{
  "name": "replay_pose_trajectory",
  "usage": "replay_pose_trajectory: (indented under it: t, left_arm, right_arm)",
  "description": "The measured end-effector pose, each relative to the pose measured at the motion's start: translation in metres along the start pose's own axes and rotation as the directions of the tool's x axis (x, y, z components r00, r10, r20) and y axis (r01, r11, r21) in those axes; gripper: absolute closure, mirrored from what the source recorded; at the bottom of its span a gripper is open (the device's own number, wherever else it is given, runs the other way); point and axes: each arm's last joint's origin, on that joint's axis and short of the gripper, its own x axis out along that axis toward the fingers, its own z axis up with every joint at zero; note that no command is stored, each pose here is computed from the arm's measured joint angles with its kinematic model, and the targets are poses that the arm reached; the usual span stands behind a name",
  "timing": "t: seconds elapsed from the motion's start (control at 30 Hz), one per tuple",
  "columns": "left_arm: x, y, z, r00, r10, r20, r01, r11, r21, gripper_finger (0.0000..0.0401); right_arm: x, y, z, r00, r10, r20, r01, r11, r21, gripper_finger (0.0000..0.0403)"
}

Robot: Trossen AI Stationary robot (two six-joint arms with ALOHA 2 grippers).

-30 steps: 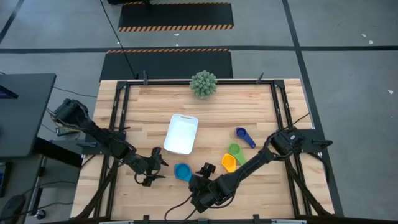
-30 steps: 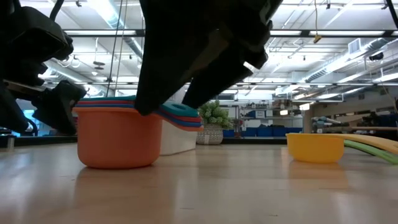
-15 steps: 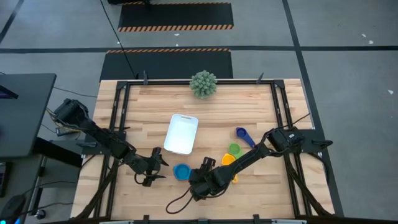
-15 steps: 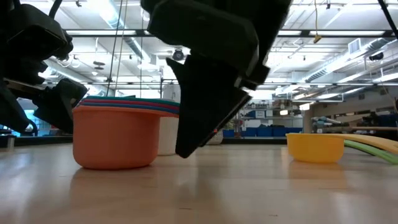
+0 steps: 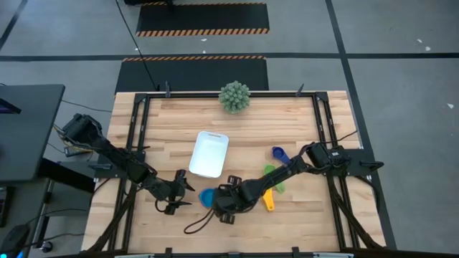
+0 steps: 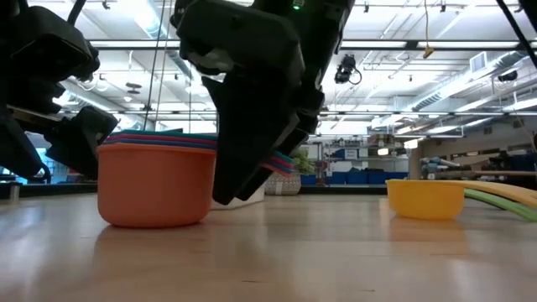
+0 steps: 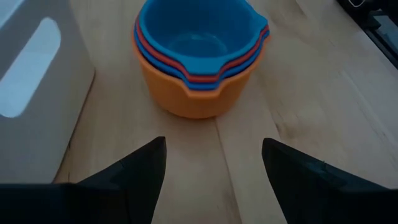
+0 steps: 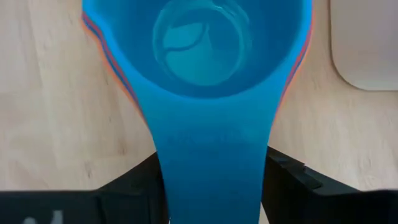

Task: Nest measuring cups in basket
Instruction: Adjust the stacked measuring cups

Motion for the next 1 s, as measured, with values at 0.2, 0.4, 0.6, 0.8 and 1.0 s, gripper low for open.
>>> replay_pose_trajectory:
  t: [0.2, 0.4, 0.6, 0.8, 1.0]
  left_arm:
    - [0.000, 0.000, 0.000, 1.000, -0.001, 0.000, 0.001, 1.000, -0.003, 0.0131]
    - [0.000, 0.000, 0.000, 1.000, -0.001, -0.001, 0.001, 1.000, -0.004, 0.0131]
    - [0.000, 0.000, 0.000, 1.000, -0.001, -0.001, 0.001, 1.000, -0.004, 0.0131]
    - [0.000, 0.000, 0.000, 1.000, -0.001, -0.001, 0.001, 1.000, -0.004, 0.0131]
    - [0.000, 0.000, 0.000, 1.000, -0.001, -0.001, 0.001, 1.000, -0.004, 0.0131]
  right_arm:
    - [0.000, -0.002, -0.001, 1.000, -0.011, -0.019, 0.010, 1.000, -0.015, 0.0216]
    - [0.000, -0.004, -0.004, 0.999, -0.030, -0.045, 0.026, 0.997, -0.074, 0.0253]
    - [0.000, -0.005, -0.004, 0.998, -0.039, -0.052, 0.034, 0.994, -0.101, 0.0270]
    - [-0.001, -0.006, -0.008, 0.994, -0.062, -0.086, 0.052, 0.993, -0.108, 0.0262]
    - [-0.013, -0.003, -0.017, 0.987, -0.102, -0.124, 0.088, 0.989, -0.117, 0.0264]
